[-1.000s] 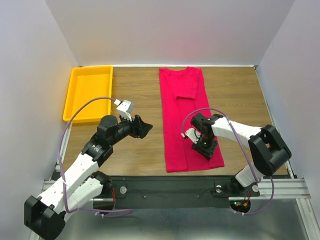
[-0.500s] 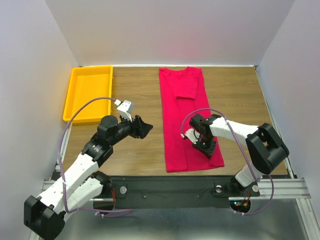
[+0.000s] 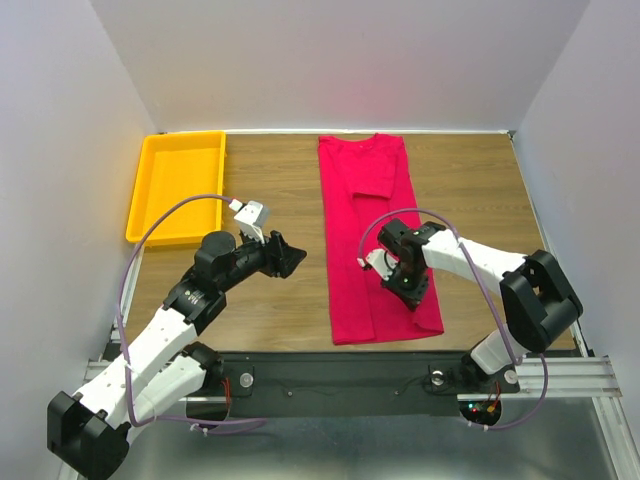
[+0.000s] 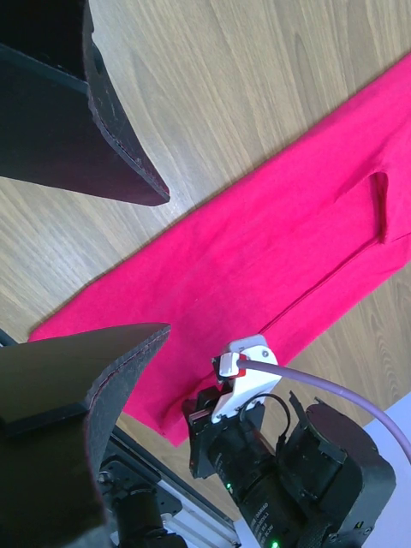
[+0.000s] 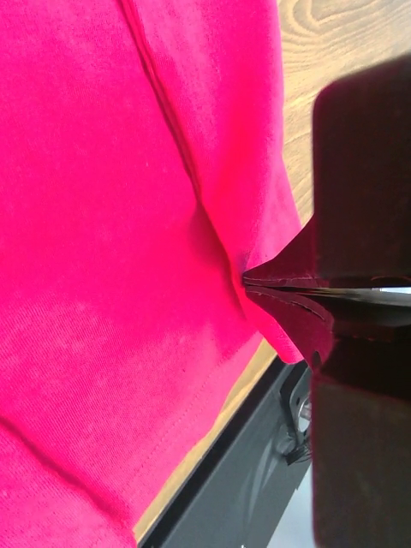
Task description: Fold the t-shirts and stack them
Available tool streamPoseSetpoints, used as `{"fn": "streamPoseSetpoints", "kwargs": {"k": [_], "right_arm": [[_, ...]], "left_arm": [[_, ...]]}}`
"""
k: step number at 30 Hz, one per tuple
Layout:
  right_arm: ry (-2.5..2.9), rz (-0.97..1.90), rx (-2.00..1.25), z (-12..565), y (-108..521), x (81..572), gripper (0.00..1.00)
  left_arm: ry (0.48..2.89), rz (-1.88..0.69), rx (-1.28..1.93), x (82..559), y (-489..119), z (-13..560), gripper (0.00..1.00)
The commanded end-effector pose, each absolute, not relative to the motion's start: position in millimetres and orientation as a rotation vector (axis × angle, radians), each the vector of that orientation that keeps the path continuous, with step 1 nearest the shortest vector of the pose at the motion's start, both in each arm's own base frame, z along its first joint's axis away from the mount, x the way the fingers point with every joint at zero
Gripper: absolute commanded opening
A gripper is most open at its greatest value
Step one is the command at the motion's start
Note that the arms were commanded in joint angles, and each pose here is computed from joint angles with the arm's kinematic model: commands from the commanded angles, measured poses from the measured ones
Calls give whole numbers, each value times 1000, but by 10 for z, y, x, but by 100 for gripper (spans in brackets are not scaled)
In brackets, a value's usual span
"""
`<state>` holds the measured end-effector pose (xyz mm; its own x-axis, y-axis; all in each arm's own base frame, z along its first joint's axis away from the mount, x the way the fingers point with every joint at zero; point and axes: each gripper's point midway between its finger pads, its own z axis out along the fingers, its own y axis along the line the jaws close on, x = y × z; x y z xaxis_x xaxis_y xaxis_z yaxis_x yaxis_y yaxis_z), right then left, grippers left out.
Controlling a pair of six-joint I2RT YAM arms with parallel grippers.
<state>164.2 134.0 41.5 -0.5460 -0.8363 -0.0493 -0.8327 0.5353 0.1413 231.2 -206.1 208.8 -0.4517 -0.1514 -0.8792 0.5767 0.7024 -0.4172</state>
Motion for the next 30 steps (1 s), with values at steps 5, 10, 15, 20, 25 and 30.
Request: {"fn": "streamPoseSetpoints", "kwargs": {"k": [5, 10, 15, 20, 25, 30], "right_arm": [[-2658, -295, 1531, 419, 1383, 1467, 10], [-2582, -295, 1570, 357, 1352, 1332, 14], [-2579, -316, 1604, 407, 1413, 1348, 35], [-2621, -488, 1685, 758, 1668, 1420, 36], [-2659, -507, 1769, 885, 1678, 1485, 34], [-2728, -423, 1791, 841, 1463, 1545, 27]], "left_arm": [[1806, -890, 344, 2316, -2099, 2226, 68], [1807, -891, 345, 2314, -2103, 2221, 68], [1809, -890, 344, 2317, -2102, 2217, 68], [1809, -890, 346, 2316, -2103, 2217, 68], [1810, -892, 348, 2316, -2107, 2216, 68], [1809, -907, 358, 2294, -2129, 2217, 68]]}}
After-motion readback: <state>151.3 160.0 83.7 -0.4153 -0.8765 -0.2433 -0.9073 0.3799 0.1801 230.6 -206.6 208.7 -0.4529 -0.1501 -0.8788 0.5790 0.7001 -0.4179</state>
